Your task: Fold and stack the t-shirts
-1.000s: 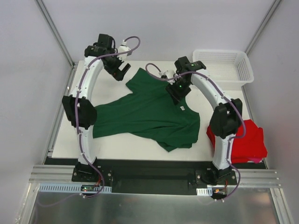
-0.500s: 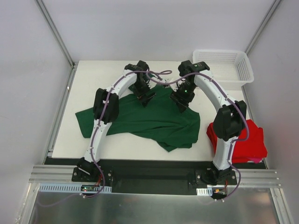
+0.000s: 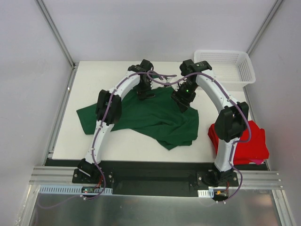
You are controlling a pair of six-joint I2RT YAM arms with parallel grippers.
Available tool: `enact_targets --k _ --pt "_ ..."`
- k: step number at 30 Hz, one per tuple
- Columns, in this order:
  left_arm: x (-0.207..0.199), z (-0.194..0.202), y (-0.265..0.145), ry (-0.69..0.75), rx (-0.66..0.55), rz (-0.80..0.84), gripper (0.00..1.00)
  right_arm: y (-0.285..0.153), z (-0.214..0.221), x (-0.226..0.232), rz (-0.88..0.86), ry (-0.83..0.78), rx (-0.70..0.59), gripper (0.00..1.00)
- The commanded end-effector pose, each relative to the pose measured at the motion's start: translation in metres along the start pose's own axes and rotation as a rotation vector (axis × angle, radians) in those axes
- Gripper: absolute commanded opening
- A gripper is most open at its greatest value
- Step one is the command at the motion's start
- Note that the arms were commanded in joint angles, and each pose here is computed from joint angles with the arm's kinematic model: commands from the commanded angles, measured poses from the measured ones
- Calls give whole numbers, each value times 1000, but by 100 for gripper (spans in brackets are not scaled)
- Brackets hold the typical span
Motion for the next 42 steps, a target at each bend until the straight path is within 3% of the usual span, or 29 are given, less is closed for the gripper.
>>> enact_targets --k 1,10,15,18,22,25,29,31,37,42 --pt "46 33 39 203 161 -170 99 -28 56 44 -163 55 234 61" --pt "89 66 26 287 322 -429 99 -13 53 41 -165 65 240 61" --pt "116 82 0 305 397 -545 99 24 53 31 -100 -47 236 62" --pt "140 87 -37 285 434 -647 99 40 43 24 -18 -139 190 62" --pt "149 64 -109 218 339 -764 99 52 21 36 -48 -152 75 63" --pt "130 48 -136 157 213 -750 99 54 -1 44 -61 -160 -41 62" --pt "83 11 -151 -1 -104 -548 99 57 -26 52 -68 -169 -151 62" --pt "64 4 -149 -39 -150 -480 99 62 -40 57 -69 -194 -193 62" --pt "30 43 -95 -246 -58 -283 99 102 -58 73 -62 -281 -223 58" --pt "3 100 -96 -420 19 -192 99 118 -73 87 -86 -295 -223 51"
Point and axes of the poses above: each gripper's point midway between its finger pads, its own y axis out along the fingers, its own x axis along the line the jaws close on, z = x × y, the point moved 1 cm from there along -y, back along the fingers, and after that the axes turned 10 degrees about y, right-handed, at the moved point
